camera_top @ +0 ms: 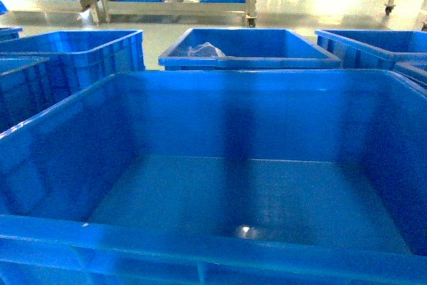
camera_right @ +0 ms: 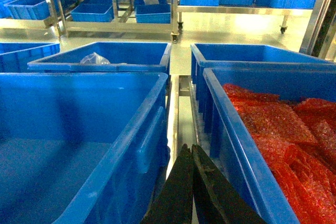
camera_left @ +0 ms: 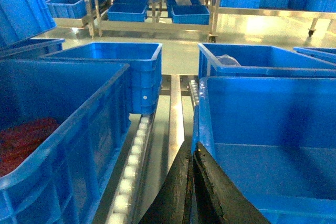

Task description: Place box next to blue box on left shelf

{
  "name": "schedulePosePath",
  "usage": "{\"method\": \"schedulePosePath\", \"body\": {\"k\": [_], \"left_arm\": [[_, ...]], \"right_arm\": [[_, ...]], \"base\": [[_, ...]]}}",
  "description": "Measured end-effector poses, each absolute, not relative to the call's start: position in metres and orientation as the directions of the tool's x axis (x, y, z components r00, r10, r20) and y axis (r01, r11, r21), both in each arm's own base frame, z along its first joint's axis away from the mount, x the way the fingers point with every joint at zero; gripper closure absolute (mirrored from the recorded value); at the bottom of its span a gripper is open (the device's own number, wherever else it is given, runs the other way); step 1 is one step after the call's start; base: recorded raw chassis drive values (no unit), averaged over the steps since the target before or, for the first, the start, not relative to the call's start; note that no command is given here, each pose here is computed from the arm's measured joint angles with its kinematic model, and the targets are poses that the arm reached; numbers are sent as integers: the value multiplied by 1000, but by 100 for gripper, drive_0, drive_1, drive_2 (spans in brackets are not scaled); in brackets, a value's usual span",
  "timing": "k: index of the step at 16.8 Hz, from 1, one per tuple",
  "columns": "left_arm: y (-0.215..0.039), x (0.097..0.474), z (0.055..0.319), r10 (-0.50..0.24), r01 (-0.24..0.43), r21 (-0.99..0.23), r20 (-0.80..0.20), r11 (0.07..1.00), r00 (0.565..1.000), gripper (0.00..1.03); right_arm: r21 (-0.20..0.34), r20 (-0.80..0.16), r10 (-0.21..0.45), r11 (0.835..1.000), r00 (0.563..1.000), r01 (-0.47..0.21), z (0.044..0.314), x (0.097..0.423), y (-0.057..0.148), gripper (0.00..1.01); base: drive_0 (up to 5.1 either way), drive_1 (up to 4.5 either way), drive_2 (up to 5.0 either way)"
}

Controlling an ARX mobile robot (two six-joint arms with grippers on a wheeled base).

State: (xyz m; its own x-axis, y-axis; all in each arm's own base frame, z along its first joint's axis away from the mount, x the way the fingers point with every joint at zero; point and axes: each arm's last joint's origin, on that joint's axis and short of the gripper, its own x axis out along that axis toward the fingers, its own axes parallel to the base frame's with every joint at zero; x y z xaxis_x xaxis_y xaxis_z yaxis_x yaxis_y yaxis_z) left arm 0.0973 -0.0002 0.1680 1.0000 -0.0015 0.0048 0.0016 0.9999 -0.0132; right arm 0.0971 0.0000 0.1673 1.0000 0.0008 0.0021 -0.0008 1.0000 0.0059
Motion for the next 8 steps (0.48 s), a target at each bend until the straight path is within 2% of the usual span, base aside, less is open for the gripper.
{"method": "schedulePosePath", "body": {"k": [2,3,8], "left_arm": [[0,97,168,-2,2,-13,2,1000,1000,101],[0,97,168,-2,2,-14,2,1000,1000,98],[0,97,168,-2,2,-14,2,1000,1000,37]], "right_arm": [[6,4,0,1000,1000,0,168,97,0,99],[6,5,0,1000,1000,0,168,97,0,91],[6,5,0,1000,1000,0,168,97,0,29]], "base": [[0,0,0],[0,0,0],[0,0,0]]}}
